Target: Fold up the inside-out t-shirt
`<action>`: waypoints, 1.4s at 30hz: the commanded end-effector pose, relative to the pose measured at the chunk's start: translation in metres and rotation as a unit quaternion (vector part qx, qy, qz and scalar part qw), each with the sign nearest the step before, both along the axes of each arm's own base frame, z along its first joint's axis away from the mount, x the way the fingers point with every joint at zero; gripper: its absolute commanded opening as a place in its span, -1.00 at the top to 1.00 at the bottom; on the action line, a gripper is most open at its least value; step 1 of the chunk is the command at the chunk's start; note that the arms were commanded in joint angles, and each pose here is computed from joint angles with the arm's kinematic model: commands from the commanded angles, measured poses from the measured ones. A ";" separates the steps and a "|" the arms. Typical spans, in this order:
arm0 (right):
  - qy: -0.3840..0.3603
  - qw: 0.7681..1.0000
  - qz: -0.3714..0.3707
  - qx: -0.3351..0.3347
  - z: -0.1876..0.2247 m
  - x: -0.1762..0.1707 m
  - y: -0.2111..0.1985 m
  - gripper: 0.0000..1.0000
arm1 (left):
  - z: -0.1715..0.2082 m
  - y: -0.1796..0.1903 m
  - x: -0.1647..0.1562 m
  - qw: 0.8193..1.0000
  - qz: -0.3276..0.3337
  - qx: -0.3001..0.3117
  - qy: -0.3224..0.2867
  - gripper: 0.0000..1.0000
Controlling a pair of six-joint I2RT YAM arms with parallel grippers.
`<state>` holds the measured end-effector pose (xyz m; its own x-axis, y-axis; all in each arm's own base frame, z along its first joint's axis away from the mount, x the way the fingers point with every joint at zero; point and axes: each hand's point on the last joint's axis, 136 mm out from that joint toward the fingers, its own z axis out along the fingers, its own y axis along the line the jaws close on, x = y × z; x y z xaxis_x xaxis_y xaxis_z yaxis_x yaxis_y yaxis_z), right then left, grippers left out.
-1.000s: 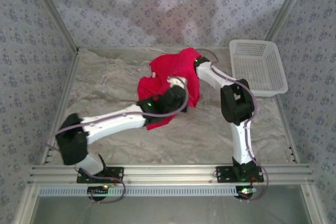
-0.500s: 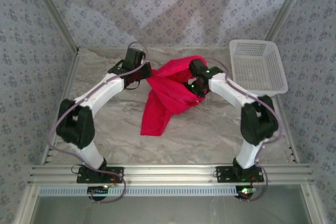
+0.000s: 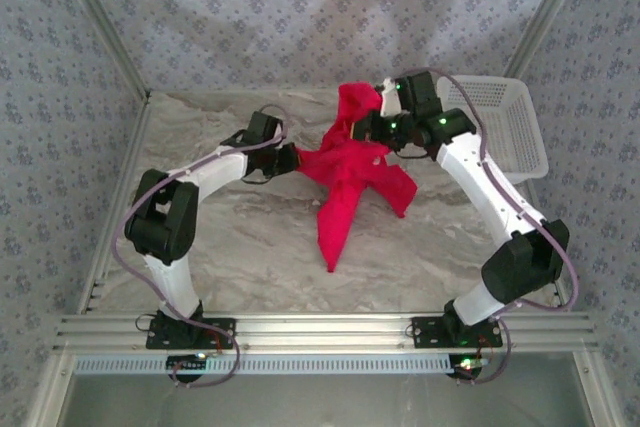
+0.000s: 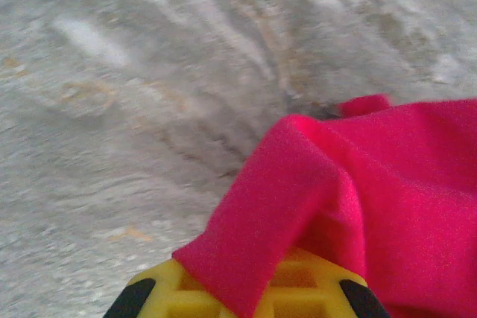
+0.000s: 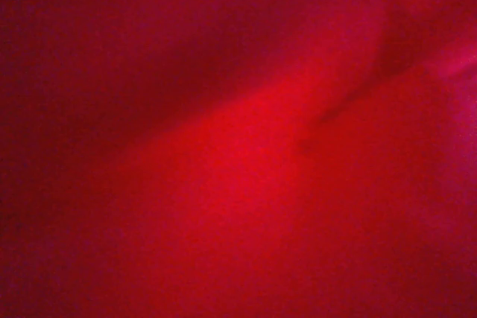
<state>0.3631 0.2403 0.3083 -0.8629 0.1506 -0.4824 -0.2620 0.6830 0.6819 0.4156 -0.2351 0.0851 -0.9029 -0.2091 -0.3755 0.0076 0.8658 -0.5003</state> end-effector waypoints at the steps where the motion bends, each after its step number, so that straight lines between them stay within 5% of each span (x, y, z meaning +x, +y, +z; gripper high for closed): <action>1: -0.067 0.989 0.074 0.107 0.085 -0.016 0.023 1.00 | -0.061 0.056 -0.017 0.992 0.063 0.085 0.071 1.00; 5: -0.059 0.990 0.061 0.115 0.081 -0.011 0.017 1.00 | -0.077 0.061 -0.034 0.989 0.054 0.097 0.096 1.00; 10: -0.111 0.986 0.011 0.124 0.126 0.006 -0.007 1.00 | -0.089 0.083 -0.060 0.984 0.059 0.133 0.103 1.00; 25: -0.190 0.964 -0.065 0.177 0.222 0.008 -0.057 1.00 | -0.046 0.130 -0.075 0.972 0.106 0.206 0.031 1.00; 27: -0.173 0.970 -0.063 0.160 0.203 0.010 -0.048 1.00 | -0.031 0.122 -0.072 0.976 0.102 0.191 0.005 1.00; 31: -0.068 0.993 -0.018 0.092 0.085 0.011 -0.005 1.00 | 0.025 0.100 -0.068 0.981 0.085 0.141 -0.105 1.00; 35: 0.003 0.999 -0.015 0.046 -0.001 0.012 0.000 1.00 | 0.075 0.087 -0.074 0.974 0.065 0.087 -0.200 0.72; 42: 0.036 0.995 -0.030 -0.089 -0.082 0.012 0.006 0.84 | 0.085 0.093 -0.084 0.975 0.063 0.093 -0.193 0.84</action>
